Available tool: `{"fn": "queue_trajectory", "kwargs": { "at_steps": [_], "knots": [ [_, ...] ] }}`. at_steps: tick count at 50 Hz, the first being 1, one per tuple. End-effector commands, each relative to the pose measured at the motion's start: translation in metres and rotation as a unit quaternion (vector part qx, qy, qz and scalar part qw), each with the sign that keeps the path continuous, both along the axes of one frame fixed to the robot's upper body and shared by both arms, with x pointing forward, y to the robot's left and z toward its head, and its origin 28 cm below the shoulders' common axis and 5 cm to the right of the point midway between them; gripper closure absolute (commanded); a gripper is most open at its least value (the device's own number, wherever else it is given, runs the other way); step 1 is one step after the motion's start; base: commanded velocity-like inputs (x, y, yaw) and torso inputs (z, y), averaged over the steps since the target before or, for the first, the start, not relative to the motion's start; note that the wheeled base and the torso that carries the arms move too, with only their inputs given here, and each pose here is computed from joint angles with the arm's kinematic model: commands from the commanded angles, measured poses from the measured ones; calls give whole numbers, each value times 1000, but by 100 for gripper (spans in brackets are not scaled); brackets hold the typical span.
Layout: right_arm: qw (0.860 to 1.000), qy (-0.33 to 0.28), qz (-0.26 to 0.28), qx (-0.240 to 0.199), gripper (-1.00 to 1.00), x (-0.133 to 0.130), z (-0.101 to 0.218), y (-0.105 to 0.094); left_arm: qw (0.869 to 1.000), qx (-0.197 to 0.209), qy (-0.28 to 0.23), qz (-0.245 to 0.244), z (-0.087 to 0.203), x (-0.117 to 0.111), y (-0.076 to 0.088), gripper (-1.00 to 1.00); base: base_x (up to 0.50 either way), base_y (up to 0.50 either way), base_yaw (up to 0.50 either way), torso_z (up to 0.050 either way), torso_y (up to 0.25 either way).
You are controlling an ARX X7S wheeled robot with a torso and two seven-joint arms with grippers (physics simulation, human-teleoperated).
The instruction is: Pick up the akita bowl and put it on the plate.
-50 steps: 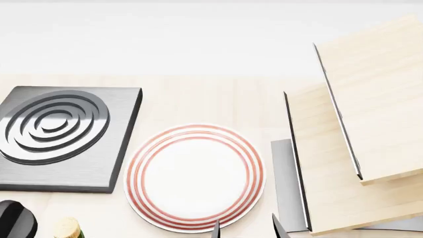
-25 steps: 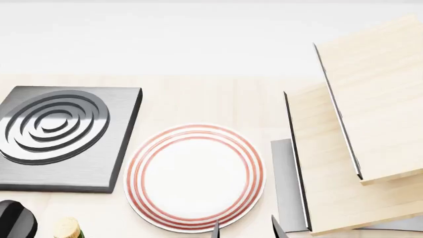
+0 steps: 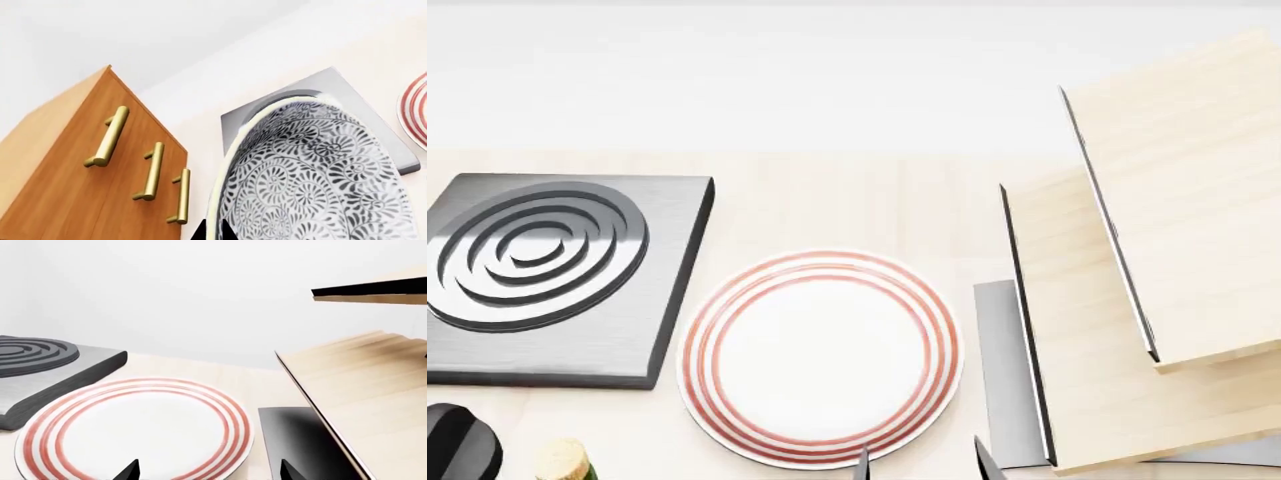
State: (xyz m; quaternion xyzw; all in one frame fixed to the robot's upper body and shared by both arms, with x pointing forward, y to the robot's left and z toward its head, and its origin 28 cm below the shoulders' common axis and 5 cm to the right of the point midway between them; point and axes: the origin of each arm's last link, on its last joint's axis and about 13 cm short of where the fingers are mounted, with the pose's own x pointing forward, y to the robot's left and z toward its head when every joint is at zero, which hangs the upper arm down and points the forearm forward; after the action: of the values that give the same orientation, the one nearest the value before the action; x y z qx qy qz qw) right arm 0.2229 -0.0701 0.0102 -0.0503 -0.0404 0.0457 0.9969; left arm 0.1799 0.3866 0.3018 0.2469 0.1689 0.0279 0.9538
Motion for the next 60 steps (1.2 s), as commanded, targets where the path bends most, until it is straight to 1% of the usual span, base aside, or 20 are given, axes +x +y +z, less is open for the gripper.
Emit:
{"fn": "queue_trajectory", "kwargs": {
  "at_steps": [1, 3, 9, 16, 17, 18, 23, 31, 37, 42, 45, 46, 47, 50, 53, 56, 57, 60],
  "knots": [
    [1000, 3, 0, -1, -100, 0, -2, 0, 1000, 7, -20, -1, 11, 16, -6, 100, 0, 0, 0, 0, 0],
    [1000, 3, 1, -1, -100, 1, -2, 0, 1000, 6, -21, -4, 12, 20, -8, 100, 0, 0, 0, 0, 0],
    [1000, 4, 1, -2, -100, 0, -2, 0, 999, 8, -36, -16, 26, 30, -19, 100, 0, 0, 0, 0, 0],
    [1000, 5, 2, -3, -100, 1, -3, 1, 998, -3, -59, -28, 39, 46, -30, 100, 0, 0, 0, 0, 1],
    [1000, 6, 2, -4, -100, 1, -2, 1, 997, -11, -68, -33, 43, 51, -33, 100, 0, 0, 0, 0, 0],
    [1000, 6, 3, -4, -100, 1, -2, 1, 997, -10, -69, -44, 43, 57, -39, 100, 0, 0, 0, 0, 0],
    [1000, 10, 6, -5, -100, 0, -6, 2, 995, -17, -68, -65, 44, 73, -48, 100, 0, 0, 0, 0, 0],
    [1000, 12, 5, -4, -100, 0, -7, 1, 994, -33, -79, -75, 53, 85, -54, 100, 0, 0, 0, 0, 0],
    [1000, 13, 5, -3, -100, 1, -8, 2, 991, -45, -83, -97, 57, 98, -66, 100, 0, 0, 0, 0, 2],
    [1000, 13, 5, -4, -100, 0, -9, 1, 982, -90, -100, -133, 61, 106, -76, 100, 0, 0, 0, 0, 0],
    [1000, 15, 5, -3, -100, 0, -10, 1, 977, -107, -90, -159, 60, 112, -84, 100, 0, 0, 0, 0, 0],
    [1000, 15, 5, -3, -100, -1, -10, 1, 978, -101, -90, -158, 60, 113, -85, 100, 0, 0, 0, 0, 0],
    [1000, 15, 5, -3, -100, -1, -10, 1, 977, -107, -81, -167, 61, 115, -88, 100, 0, 0, 0, 0, 0],
    [1000, 15, 5, -2, -100, -1, -11, 1, 973, -117, -82, -180, 63, 119, -92, 100, 0, 0, 0, 0, 0],
    [1000, 16, 6, -2, -100, -1, -12, 1, 973, -116, -75, -187, 62, 123, -97, 100, 0, 0, 0, 0, 0],
    [1000, 17, 7, -2, -100, -2, -12, 2, 970, -127, -68, -195, 60, 127, -101, 100, 0, 0, 0, 0, 3],
    [1000, 16, 8, -2, -100, -2, -12, 2, 970, -121, -67, -197, 59, 128, -103, 100, 0, 0, 0, 0, 0],
    [1000, 18, 6, -2, -100, -1, -14, 1, 967, -131, -54, -210, 58, 130, -108, 100, 0, 0, 0, 0, 0]
  ]
}}
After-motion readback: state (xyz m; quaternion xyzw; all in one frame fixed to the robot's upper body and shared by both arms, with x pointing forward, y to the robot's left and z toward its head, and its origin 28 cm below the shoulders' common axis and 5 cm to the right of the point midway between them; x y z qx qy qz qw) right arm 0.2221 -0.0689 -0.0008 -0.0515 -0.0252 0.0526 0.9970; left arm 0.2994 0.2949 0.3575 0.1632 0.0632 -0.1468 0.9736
